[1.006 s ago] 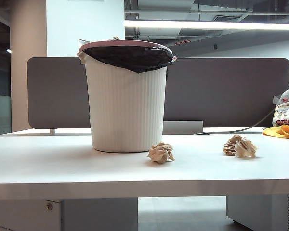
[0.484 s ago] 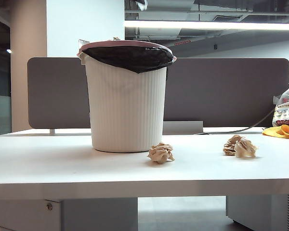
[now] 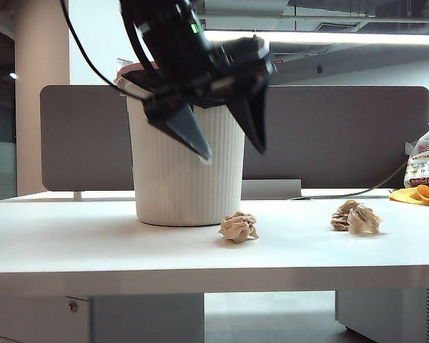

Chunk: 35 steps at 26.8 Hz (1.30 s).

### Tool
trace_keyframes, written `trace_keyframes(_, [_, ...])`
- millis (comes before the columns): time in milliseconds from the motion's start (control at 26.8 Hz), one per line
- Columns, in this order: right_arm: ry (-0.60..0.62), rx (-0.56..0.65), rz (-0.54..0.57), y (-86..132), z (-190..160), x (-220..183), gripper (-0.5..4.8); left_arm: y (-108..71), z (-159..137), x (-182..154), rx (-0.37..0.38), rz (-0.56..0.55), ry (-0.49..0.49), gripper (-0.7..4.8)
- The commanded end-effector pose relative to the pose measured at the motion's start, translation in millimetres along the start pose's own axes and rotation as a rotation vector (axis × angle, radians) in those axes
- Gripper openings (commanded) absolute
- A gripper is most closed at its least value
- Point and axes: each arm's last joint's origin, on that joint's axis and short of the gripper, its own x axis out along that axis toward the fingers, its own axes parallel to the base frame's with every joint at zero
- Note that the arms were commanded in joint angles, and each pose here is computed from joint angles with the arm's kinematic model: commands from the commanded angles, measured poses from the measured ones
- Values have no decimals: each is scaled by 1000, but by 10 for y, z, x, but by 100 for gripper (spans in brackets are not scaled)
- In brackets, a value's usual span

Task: Pick up all the trash on the table and put it in the trash can.

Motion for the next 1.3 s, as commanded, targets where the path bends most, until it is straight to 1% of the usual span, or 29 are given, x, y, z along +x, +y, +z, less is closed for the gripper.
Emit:
trace_keyframes(37, [132,40,50,4,-213,111,-2,1,35,232,-34,1,-37,479])
trace_keyframes(149, [257,92,65,-6,-442,256,-2,10,-25,430,-101,3,2,479])
trace_keyframes(186, [289,99,69,-7,-510,297,-2,15,-53,490,-113,5,22,479])
trace_keyframes(261, [328,109,72,-12,-643,365,-2,19,-93,582,-114,8,47,479])
trace_keyframes(410, [336,119,95,-9,-796,436,-1,40,-124,735,-116,14,48,479])
trace_keyframes(596, [329,118,98,-9,-803,441,-2,56,-105,817,-116,30,6,479])
trace_keyframes(745, [323,116,98,-9,-797,443,-1,69,-109,838,-116,67,2,479])
trace_keyframes(782, [323,116,97,-10,-797,443,-1,73,-114,849,-116,84,3,396])
trace_keyframes(820, [323,116,98,-9,-797,444,-2,75,-116,852,-116,91,4,300])
trace_keyframes(857, [322,116,97,-10,-796,444,-2,77,-117,854,-115,97,3,174])
trace_keyframes(894, [322,115,98,-10,-796,444,-1,78,-117,858,-115,99,2,73])
trace_keyframes(931, [322,115,98,-9,-796,444,-1,83,-113,859,-116,102,-2,-15])
trace_keyframes(969, [322,116,98,-10,-796,444,-1,92,-110,861,-118,106,-6,-3])
trace_keyframes(1304, [313,113,97,-11,-788,445,-1,152,-82,861,-126,114,-27,-5])
